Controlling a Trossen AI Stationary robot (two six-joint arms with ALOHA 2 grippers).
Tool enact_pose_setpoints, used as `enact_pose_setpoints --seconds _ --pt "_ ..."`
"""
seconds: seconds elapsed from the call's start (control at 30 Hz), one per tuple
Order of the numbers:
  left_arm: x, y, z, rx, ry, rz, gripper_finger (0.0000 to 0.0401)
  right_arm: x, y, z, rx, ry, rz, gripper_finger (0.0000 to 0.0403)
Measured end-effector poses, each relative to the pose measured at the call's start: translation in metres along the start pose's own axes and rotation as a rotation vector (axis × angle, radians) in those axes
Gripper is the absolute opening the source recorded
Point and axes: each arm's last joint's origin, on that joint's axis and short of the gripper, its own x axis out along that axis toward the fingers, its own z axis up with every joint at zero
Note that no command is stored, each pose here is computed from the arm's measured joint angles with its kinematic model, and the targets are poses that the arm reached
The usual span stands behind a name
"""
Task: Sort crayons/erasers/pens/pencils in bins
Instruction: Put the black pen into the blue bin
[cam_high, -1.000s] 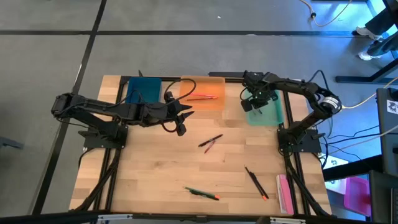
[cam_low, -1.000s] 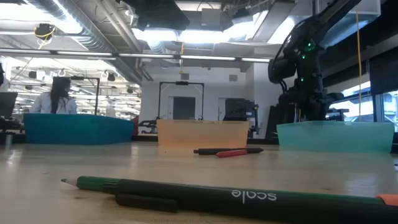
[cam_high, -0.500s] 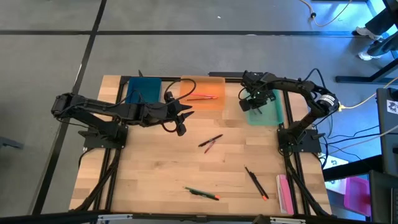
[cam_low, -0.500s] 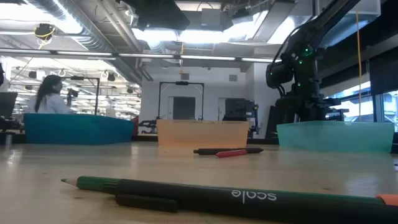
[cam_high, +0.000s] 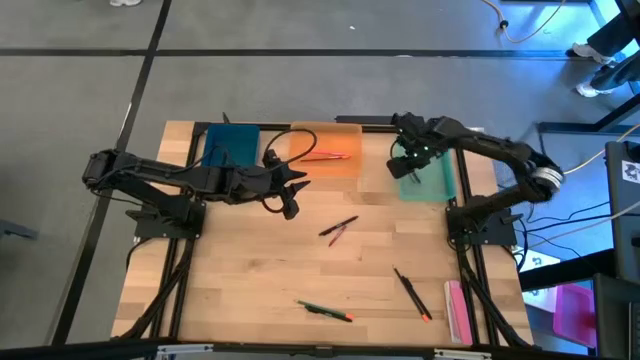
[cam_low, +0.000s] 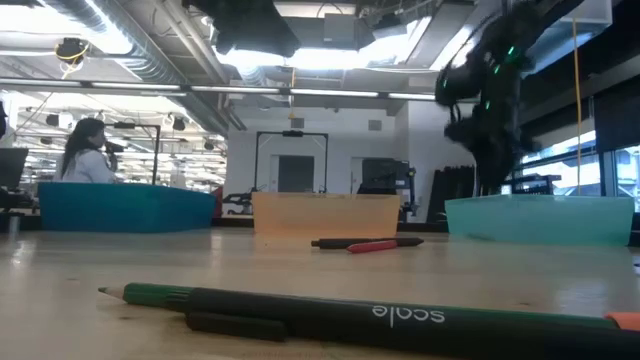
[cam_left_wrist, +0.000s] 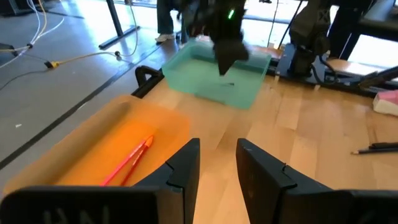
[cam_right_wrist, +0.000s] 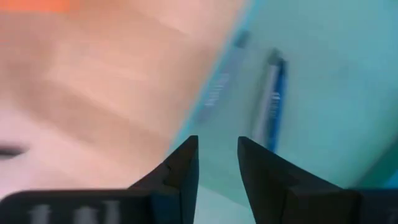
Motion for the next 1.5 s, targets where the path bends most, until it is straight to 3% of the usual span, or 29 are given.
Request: enact_pose_setpoints --seconds 0.2,0.4,0.73,1.0,1.5 --pt "0.0 -0.001 -0.002 -0.01 0.029 -0.032 0.0096 -0.048 0.031 -0.036 -0.215 -0.196 0.142 0.0114" --pt "0.01 -0.008 -0.022 0.056 0.184 -0.101 0.0096 -0.077 0.065 -0.067 -0.49 -0.39 0.314 0.0114" --pt "0.054 -0.034 -0.068 0.199 0.39 -0.226 0.0096 -0.091 0.091 -0.086 -0.673 -0.524 0.423 0.0113" --pt "0.086 -0.045 -0.103 0.198 0.499 -0.264 0.0096 -0.093 0.098 -0.096 -0.727 -0.518 0.452 0.0113" --pt "0.122 -0.06 -0.136 0.171 0.453 -0.311 0.0096 -0.093 0.099 -0.097 -0.73 -0.522 0.457 0.0113"
